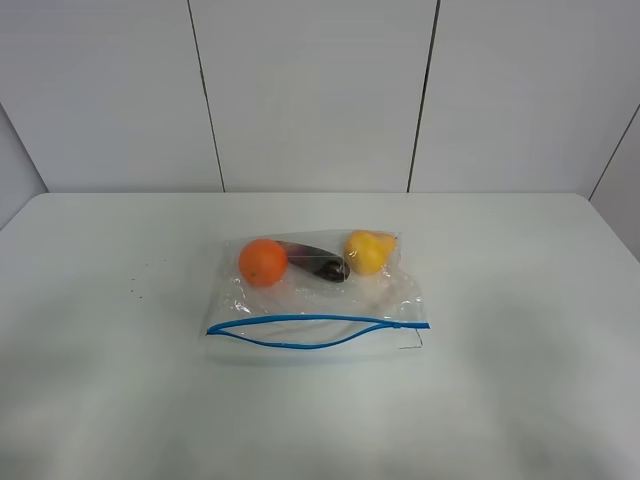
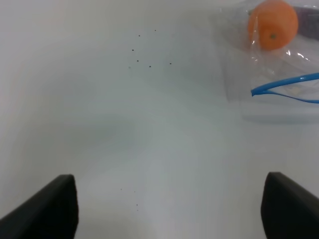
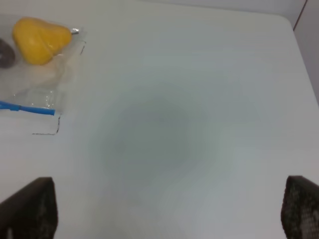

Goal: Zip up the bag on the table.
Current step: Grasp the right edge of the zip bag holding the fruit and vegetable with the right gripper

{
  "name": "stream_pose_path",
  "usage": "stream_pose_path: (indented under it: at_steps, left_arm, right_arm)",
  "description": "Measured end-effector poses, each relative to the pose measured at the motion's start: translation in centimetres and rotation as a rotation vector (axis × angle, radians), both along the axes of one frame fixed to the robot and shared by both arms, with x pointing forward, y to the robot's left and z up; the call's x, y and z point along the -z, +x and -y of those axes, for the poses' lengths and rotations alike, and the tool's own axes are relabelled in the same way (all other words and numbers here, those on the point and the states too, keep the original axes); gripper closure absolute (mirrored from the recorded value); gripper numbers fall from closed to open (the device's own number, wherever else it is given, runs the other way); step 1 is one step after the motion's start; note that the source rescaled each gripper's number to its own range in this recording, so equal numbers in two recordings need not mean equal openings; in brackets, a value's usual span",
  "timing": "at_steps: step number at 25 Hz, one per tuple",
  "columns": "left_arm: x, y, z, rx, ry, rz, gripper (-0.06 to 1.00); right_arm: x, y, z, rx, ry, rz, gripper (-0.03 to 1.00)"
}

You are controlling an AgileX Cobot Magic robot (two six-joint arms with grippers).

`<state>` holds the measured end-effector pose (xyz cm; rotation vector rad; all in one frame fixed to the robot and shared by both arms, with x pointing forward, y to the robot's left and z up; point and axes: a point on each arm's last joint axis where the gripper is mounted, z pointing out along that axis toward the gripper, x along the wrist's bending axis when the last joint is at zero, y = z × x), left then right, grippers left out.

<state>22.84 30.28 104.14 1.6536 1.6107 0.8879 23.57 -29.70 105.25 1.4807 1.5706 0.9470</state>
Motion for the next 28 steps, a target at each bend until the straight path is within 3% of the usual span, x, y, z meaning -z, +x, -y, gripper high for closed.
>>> stream_pose_path:
  at_steps: [7, 10, 19, 28]
  left_arm:
    - [0.0, 0.0, 0.0, 0.000, 0.000, 0.000, -0.06]
    - [0.0, 0.0, 0.0, 0.000, 0.001, 0.000, -0.06]
    - [0.0, 0.0, 0.0, 0.000, 0.001, 0.000, -0.06]
    - [0.0, 0.0, 0.0, 0.000, 0.001, 0.000, -0.06]
  right_arm:
    - [0.0, 0.0, 0.0, 0.000, 0.000, -0.002, -0.03]
    - [-0.3, 1.0, -0.1, -0.010, 0.017, -0.059, -0.03]
    - [-2.3, 11.2, -0.7, -0.031, 0.095, -0.477, -0.03]
    - [2.5, 23.6, -1.8, -0.095, 0.208, -0.808, -0.03]
